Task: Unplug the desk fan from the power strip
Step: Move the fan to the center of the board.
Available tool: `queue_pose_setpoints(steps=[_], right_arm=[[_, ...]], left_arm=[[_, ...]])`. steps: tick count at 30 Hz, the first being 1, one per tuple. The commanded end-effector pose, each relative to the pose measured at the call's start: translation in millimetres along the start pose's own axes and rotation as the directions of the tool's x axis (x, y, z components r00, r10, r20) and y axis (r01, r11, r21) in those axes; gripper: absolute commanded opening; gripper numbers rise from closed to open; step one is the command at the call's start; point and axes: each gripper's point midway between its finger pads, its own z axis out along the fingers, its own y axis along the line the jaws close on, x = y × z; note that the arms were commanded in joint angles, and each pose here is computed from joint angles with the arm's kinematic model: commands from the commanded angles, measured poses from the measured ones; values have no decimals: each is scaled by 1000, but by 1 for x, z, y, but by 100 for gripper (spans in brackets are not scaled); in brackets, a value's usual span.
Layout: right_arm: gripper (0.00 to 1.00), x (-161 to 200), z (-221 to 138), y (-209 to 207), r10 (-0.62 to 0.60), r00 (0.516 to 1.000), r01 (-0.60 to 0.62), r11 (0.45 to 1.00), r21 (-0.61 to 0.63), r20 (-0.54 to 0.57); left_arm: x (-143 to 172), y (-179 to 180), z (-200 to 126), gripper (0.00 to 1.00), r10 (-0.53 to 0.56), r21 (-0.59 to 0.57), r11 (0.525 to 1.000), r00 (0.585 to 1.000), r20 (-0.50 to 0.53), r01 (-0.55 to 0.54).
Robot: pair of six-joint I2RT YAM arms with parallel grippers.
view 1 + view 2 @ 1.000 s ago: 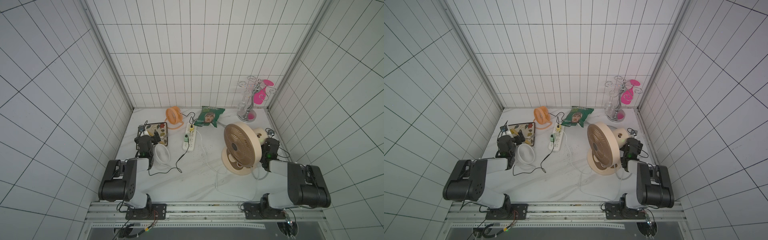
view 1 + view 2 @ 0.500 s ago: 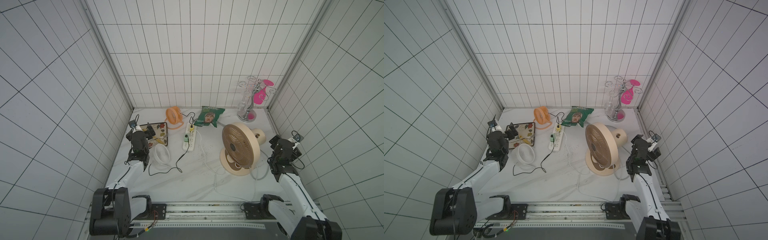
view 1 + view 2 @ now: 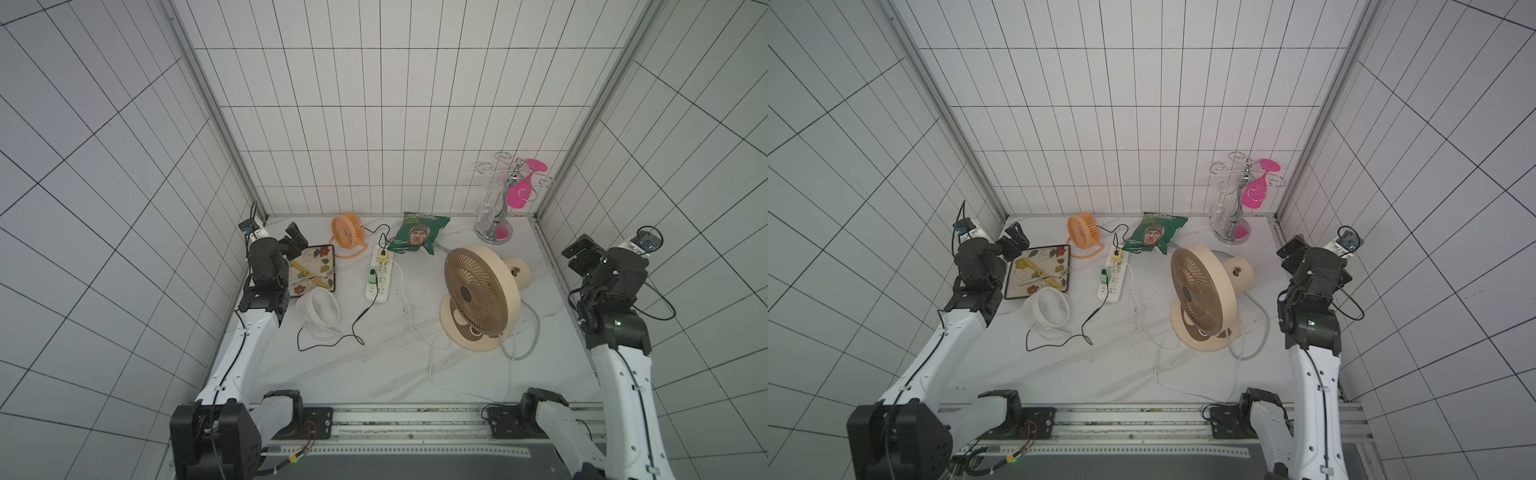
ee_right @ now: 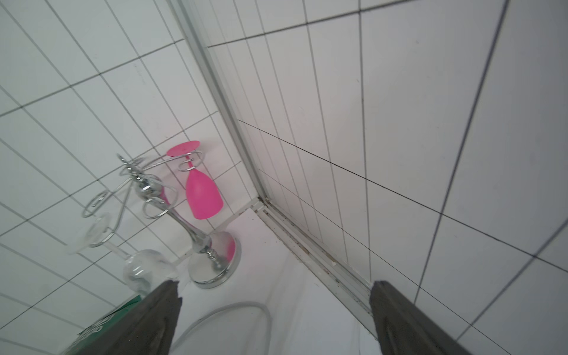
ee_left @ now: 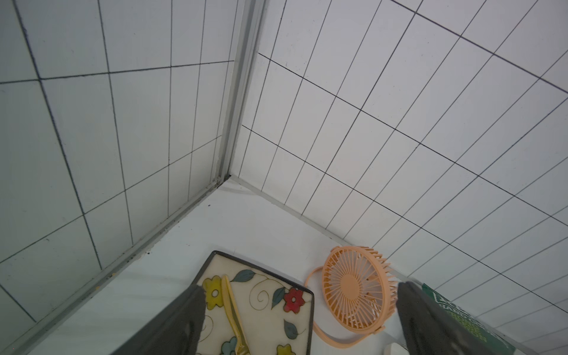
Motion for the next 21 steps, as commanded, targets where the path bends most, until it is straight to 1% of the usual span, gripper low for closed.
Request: queue_pose_setpoints(steps=[1, 3, 7, 10, 12, 16, 21], right_arm=[[99, 3, -8, 51, -55, 990, 26, 976, -217, -131], [99, 2, -12, 78, -102, 980, 49, 956, -289, -170], [99, -4, -33, 138, -203, 963, 104, 887, -450, -177], [99, -3, -56, 184, -286, 945, 152, 813, -562, -159], [99, -1, -75, 214, -343, 929, 184, 753, -631, -138], [99, 22, -113, 271, -451, 887, 232, 623, -747, -101], [99, 77, -160, 330, -565, 823, 261, 469, -844, -60]], left_arm=[[31, -22, 4, 99, -56, 61, 996, 982, -182, 68], [47, -35, 5, 98, -41, 58, 997, 962, -269, 59], [75, -61, -1, 98, -35, 96, 992, 922, -386, 77], [91, -71, -9, 98, -44, 106, 989, 901, -432, 99], [99, -74, -13, 98, -63, 103, 987, 886, -459, 124], [110, -70, -19, 98, -117, 62, 983, 859, -499, 170], [113, -62, -26, 97, -144, 25, 983, 847, -512, 182]])
